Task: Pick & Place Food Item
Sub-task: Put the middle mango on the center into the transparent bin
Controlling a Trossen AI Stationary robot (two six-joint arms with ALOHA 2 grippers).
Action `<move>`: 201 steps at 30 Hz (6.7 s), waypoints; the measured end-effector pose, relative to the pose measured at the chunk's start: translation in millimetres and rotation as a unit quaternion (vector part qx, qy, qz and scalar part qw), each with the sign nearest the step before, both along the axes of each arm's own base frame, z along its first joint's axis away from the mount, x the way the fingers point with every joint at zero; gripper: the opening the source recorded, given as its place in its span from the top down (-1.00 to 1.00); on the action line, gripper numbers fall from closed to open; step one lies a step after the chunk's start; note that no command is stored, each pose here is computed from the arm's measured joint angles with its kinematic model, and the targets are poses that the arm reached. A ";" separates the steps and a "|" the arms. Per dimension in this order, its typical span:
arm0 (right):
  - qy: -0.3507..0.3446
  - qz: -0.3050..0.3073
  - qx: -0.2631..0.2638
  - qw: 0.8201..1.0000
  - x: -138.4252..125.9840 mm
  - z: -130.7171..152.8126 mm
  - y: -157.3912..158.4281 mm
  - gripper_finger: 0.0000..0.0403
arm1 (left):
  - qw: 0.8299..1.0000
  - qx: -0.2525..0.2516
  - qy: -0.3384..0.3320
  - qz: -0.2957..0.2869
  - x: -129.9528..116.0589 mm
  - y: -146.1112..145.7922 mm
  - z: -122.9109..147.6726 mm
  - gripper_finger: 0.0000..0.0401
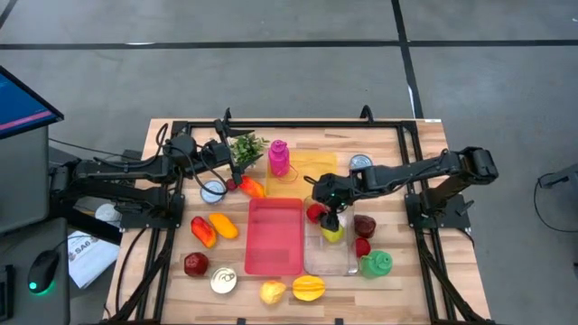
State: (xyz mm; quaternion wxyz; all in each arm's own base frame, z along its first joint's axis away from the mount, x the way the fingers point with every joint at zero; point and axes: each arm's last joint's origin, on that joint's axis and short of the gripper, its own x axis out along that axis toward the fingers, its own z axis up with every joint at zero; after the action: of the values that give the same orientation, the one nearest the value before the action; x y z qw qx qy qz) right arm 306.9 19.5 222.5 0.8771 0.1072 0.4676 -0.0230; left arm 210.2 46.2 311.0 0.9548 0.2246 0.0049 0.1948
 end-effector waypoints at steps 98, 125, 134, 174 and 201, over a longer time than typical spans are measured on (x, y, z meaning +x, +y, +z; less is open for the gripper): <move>-0.324 -0.084 -0.184 0.924 -93.4 60.4 -71.1 0.89 | 0.824 -0.337 0.452 -0.050 -51.6 -90.7 -118.5 -0.59; -0.322 -0.069 -0.178 0.927 -92.1 59.4 -64.2 0.93 | 0.775 -0.279 0.568 -0.008 -26.7 -102.0 -170.6 -0.59; -0.319 -0.068 -0.178 0.929 -92.2 58.5 -64.2 0.93 | 0.760 -0.281 0.586 -0.005 -24.4 -103.2 -177.8 -0.48; -0.318 -0.066 -0.181 0.928 -92.2 58.4 -64.2 0.93 | 0.827 -0.284 0.485 -0.014 -32.9 -94.7 -140.9 0.08; -0.323 -0.066 -0.182 0.926 -91.9 59.8 -64.4 0.93 | 0.990 -0.138 0.005 -0.022 -21.0 -49.4 -28.3 0.07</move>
State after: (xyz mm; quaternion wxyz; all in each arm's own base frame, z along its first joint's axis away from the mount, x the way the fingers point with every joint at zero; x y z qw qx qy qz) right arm 215.0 -44.9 282.3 0.9816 -0.0222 0.1381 -0.1300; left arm 189.3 -3.2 282.7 0.9807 0.0913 0.0316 0.1701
